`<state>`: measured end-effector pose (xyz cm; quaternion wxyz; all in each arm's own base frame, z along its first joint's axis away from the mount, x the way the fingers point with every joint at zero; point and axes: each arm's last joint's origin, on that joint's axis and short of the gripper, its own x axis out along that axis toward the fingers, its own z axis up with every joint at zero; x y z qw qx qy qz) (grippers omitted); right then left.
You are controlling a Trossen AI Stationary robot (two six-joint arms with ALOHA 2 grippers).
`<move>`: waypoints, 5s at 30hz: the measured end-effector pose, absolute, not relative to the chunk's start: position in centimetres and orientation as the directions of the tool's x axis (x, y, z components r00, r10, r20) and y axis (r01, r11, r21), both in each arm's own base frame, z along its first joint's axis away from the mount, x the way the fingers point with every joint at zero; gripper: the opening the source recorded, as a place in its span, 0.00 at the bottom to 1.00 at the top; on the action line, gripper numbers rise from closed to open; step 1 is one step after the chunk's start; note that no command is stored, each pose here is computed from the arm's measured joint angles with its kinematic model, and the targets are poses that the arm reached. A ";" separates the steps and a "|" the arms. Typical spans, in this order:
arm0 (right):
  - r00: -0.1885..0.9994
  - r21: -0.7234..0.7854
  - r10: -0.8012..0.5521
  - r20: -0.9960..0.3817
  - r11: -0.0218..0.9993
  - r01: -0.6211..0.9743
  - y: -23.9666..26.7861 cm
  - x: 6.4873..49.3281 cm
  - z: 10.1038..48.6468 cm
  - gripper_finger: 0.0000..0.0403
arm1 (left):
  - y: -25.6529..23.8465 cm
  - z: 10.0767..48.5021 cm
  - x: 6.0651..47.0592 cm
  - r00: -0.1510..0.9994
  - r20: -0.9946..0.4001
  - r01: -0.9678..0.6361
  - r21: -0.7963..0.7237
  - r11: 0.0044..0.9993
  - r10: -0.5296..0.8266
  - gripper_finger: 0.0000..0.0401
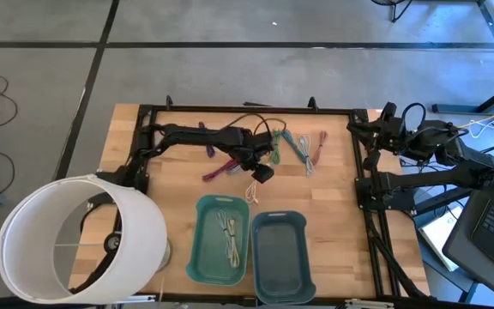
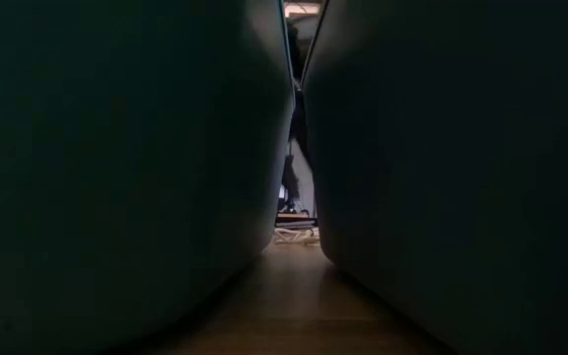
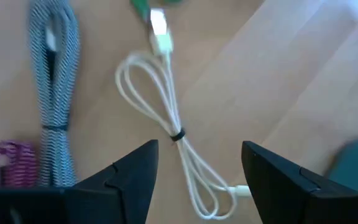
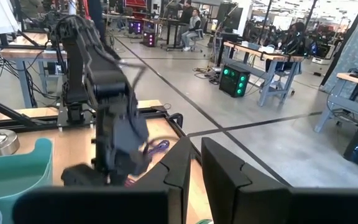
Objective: Pick & Place USB Port
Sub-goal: Put the white charger cable into the green bin, then put the light blue charger cable into the green bin
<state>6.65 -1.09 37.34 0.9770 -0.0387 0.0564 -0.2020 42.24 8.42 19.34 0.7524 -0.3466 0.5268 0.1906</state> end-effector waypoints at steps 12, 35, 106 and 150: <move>0.912 -0.096 -0.399 -0.094 0.915 0.391 -1.1 6.7 37.3 0.11 | 7.5 14.8 43.4 0.299 -0.944 -0.670 -0.310 0.675 -0.138 0.56; 0.913 -0.090 -0.399 -0.083 0.916 0.391 -1.1 6.6 37.6 0.11 | 8.5 16.8 43.5 0.338 -0.939 -0.615 -0.165 0.771 0.068 0.01; 0.862 -0.161 -0.500 -0.083 0.860 0.484 -1.4 3.5 40.4 0.11 | -11.7 20.4 35.8 0.076 -0.985 0.935 0.017 0.355 -0.152 0.01; 0.860 -0.110 -0.503 -0.085 0.863 0.494 -1.4 3.5 40.4 0.11 | -9.0 31.5 33.9 0.434 -0.900 0.627 0.331 0.705 0.038 0.24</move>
